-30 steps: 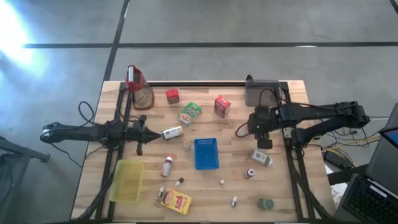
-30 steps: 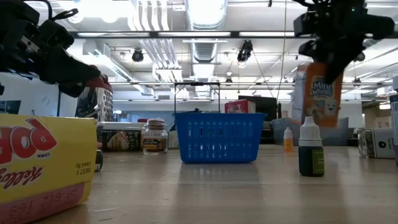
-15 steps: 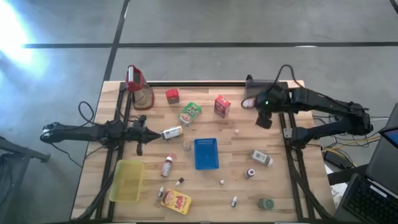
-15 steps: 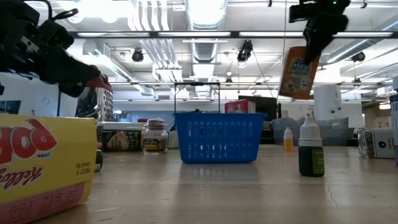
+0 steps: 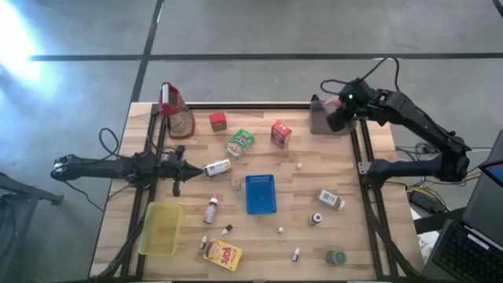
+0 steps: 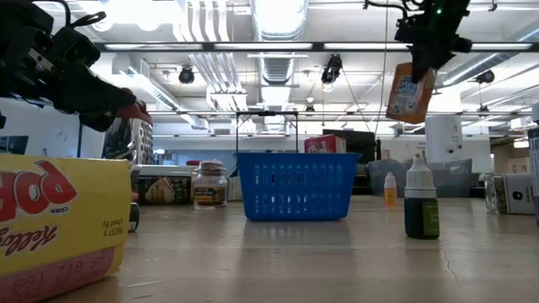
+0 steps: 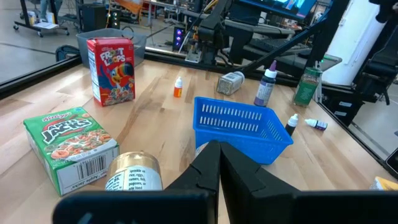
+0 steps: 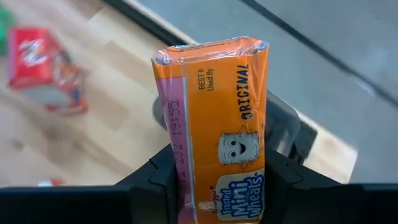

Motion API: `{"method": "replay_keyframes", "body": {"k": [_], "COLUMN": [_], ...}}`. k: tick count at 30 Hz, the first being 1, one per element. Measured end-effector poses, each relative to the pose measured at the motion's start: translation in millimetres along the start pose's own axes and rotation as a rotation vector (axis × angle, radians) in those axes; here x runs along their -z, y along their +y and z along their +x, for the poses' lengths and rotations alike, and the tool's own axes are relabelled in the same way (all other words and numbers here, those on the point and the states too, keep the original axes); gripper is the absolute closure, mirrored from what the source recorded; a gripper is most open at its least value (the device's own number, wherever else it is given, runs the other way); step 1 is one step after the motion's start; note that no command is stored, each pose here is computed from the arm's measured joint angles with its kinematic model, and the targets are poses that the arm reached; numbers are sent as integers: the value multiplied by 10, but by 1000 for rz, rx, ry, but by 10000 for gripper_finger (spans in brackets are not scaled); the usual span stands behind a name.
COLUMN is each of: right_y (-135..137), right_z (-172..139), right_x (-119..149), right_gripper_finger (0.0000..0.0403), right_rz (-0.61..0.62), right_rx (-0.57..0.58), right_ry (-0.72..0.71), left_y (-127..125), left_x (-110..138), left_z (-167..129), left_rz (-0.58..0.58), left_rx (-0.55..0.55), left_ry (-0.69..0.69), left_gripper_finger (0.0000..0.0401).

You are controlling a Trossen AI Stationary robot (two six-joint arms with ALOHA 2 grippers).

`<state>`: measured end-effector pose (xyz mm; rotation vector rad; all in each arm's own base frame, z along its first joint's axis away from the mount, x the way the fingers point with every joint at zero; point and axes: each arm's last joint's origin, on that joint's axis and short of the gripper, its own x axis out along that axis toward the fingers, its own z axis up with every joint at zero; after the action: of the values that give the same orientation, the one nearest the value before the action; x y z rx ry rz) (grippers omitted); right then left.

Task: Pick & Place Kitchen Items
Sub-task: Put the orange cereal box into the black bin

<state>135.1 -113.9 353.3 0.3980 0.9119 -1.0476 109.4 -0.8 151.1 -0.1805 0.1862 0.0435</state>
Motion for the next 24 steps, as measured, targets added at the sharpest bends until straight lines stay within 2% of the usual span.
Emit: {"method": "replay_keyframes", "body": {"k": [4, 8, 15, 24], "right_y": [-103, -169, -237, -242], "right_z": [55, 94, 121, 265], "right_x": [-24, -38, -50, -81], "right_gripper_finger": [254, 257, 277, 260], "right_rz": [158, 258, 356, 466], "right_rx": [41, 69, 94, 128], "right_ry": [14, 22, 26, 68], "left_y": [0, 0, 0, 0], "left_x": [1, 1, 0, 0], "left_z": [0, 0, 0, 0], "left_rz": [0, 0, 0, 0], "left_rx": [0, 0, 0, 0], "left_ry": [0, 0, 0, 0], "left_gripper_finger": [389, 389, 389, 389]}}
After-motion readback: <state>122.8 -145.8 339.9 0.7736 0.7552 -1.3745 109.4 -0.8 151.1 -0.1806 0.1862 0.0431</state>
